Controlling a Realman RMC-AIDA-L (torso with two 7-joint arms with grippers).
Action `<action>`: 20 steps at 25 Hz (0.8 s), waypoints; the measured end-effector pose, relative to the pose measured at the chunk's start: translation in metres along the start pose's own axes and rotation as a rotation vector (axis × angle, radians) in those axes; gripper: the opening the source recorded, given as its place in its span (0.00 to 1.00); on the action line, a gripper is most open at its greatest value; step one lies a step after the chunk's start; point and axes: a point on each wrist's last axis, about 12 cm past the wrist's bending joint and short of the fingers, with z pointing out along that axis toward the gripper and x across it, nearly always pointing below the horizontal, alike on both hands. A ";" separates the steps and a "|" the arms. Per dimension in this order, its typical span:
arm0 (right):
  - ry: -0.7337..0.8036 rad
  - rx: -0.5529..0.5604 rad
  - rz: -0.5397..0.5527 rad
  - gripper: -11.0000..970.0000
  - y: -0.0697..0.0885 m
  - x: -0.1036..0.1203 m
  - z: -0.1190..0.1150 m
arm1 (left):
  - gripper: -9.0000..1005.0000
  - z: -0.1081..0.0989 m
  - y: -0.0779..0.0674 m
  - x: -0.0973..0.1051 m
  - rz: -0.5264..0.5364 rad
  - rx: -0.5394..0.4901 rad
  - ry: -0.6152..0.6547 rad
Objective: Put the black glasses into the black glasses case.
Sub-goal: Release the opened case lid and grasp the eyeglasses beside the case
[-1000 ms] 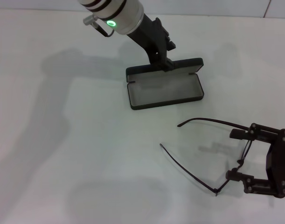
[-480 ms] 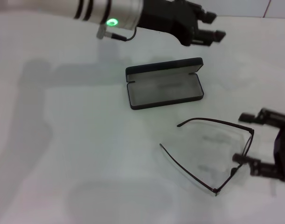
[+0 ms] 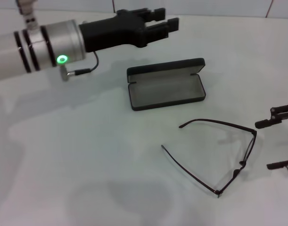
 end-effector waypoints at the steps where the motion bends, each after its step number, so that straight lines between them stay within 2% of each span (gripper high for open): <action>1: 0.040 -0.029 -0.015 0.74 -0.005 -0.006 -0.001 | 0.56 -0.004 0.000 0.003 -0.012 -0.005 -0.007; 5: 0.193 -0.168 -0.086 0.74 -0.029 -0.034 0.010 | 0.58 -0.015 -0.001 0.014 -0.057 -0.038 -0.051; 8: 0.255 -0.227 -0.124 0.74 -0.038 -0.042 0.022 | 0.59 -0.019 -0.005 0.023 -0.078 -0.041 -0.076; 9: 0.335 -0.277 -0.158 0.74 -0.046 -0.047 0.036 | 0.59 -0.019 -0.007 0.025 -0.082 -0.038 -0.082; 10: 0.354 -0.286 -0.166 0.74 -0.049 -0.048 0.040 | 0.60 -0.020 -0.008 0.028 -0.084 -0.038 -0.086; 12: 0.402 -0.317 -0.197 0.74 -0.054 -0.053 0.052 | 0.71 -0.022 -0.010 0.033 -0.084 -0.040 -0.091; 20: 0.496 -0.421 -0.299 0.74 -0.057 -0.060 0.086 | 0.71 -0.029 -0.013 0.043 -0.100 -0.054 -0.099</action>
